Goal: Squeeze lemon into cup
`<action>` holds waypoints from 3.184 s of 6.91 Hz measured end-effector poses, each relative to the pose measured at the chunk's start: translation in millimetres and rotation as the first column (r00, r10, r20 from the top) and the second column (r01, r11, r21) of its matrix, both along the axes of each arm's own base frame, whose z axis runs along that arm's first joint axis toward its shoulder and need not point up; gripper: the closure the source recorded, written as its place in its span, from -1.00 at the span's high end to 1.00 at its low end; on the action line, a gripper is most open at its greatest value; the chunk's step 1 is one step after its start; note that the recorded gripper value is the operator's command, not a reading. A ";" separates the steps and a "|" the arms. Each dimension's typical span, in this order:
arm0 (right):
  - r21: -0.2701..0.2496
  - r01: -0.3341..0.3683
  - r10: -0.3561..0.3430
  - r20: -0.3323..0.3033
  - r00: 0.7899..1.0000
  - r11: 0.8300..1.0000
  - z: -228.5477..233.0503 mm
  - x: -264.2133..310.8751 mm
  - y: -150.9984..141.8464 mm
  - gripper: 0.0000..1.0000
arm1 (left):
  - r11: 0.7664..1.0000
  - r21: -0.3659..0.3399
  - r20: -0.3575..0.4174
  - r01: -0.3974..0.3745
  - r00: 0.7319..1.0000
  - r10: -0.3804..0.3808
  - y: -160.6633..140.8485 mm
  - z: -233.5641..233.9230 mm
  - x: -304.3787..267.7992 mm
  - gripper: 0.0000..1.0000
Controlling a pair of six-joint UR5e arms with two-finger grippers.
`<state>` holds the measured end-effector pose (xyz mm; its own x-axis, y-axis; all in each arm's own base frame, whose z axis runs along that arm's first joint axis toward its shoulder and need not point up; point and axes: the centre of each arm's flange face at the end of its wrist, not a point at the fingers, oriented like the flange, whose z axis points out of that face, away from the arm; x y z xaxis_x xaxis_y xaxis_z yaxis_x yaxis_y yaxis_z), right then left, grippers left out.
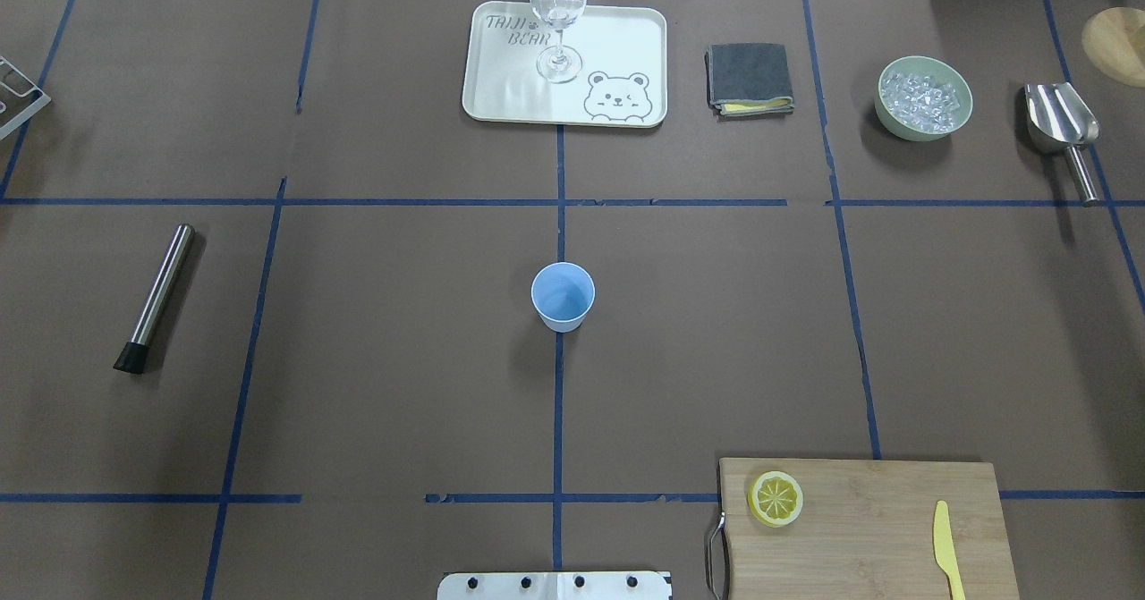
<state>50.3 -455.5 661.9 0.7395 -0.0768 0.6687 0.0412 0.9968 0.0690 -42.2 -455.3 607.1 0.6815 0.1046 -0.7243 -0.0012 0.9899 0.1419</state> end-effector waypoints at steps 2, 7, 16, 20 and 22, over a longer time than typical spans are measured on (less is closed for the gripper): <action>-0.002 0.000 0.000 -0.001 1.000 1.000 1.0 0.1 1.6 1.00 | 1.000 0.003 -0.001 -0.002 1.000 0.002 -0.5 -0.3 0.5 1.00; 0.070 -0.008 0.008 0.011 1.000 0.998 -39.1 -1.5 -8.6 1.00 | 0.986 0.164 -0.012 -0.015 1.000 0.017 -13.2 -40.8 5.4 1.00; 0.236 -0.100 0.050 0.210 0.976 0.967 -230.0 -133.6 4.9 1.00 | 0.850 0.526 -0.024 0.021 1.000 -0.010 48.3 -5.9 -1.9 1.00; 0.177 -0.108 0.066 0.229 0.971 0.978 -326.1 -333.7 49.5 1.00 | 0.914 0.406 0.098 -0.018 0.995 -0.024 56.7 27.7 12.2 1.00; 0.149 -0.061 0.039 0.148 0.988 0.987 -387.7 -395.3 92.7 1.00 | 0.971 0.236 0.103 -0.030 0.995 0.006 51.1 48.0 16.2 1.00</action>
<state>-345.0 -362.8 274.2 0.6415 -0.1519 0.7520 -0.0300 0.9745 0.2224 -26.0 -404.2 655.1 0.7459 0.2783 -0.6051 -0.0451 0.9275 0.3710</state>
